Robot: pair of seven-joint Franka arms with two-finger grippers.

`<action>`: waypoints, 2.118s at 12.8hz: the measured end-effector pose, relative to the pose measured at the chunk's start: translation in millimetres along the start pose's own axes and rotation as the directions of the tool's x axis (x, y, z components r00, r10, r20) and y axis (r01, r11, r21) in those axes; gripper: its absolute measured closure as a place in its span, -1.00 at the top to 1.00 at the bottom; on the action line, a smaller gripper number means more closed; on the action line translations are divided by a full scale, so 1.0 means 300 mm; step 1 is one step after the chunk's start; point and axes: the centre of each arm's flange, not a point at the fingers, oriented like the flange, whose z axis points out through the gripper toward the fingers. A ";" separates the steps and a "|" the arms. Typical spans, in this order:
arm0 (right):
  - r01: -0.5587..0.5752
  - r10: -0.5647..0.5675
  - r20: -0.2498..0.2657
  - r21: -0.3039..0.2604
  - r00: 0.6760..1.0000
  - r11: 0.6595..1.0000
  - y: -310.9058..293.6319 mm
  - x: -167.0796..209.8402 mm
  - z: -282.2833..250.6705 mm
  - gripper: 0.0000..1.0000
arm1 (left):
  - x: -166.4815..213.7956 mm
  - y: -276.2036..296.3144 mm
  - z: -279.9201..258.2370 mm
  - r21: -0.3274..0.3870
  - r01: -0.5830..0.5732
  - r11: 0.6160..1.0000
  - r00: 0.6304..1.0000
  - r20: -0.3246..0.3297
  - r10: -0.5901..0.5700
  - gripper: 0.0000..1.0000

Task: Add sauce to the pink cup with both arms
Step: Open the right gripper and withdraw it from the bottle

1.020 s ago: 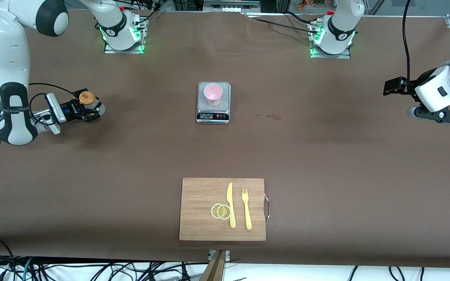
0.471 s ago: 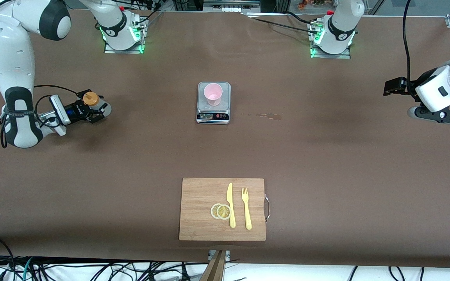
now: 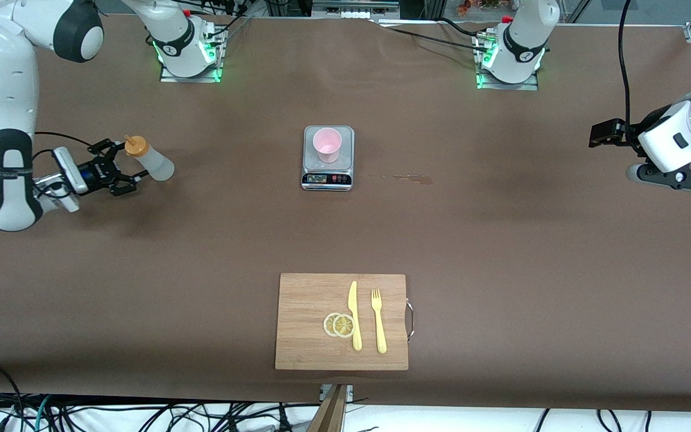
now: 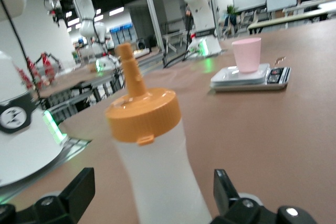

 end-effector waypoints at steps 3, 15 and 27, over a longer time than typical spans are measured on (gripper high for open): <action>0.043 -0.046 0.177 0.019 0.983 0.999 0.034 0.173 -0.190 1.00 | 0.007 -0.001 -0.012 0.001 0.000 1.000 1.000 -0.010 0.000 1.00; -0.237 0.489 0.605 -0.450 0.629 0.861 -0.079 1.124 -0.287 1.00 | 0.035 -0.003 -0.022 0.002 -0.002 1.000 1.000 -0.019 0.002 1.00; -0.424 0.965 0.153 -0.875 0.213 0.233 -0.002 1.545 0.033 1.00 | 0.035 0.002 -0.026 -0.008 -0.004 1.000 1.000 -0.024 0.004 1.00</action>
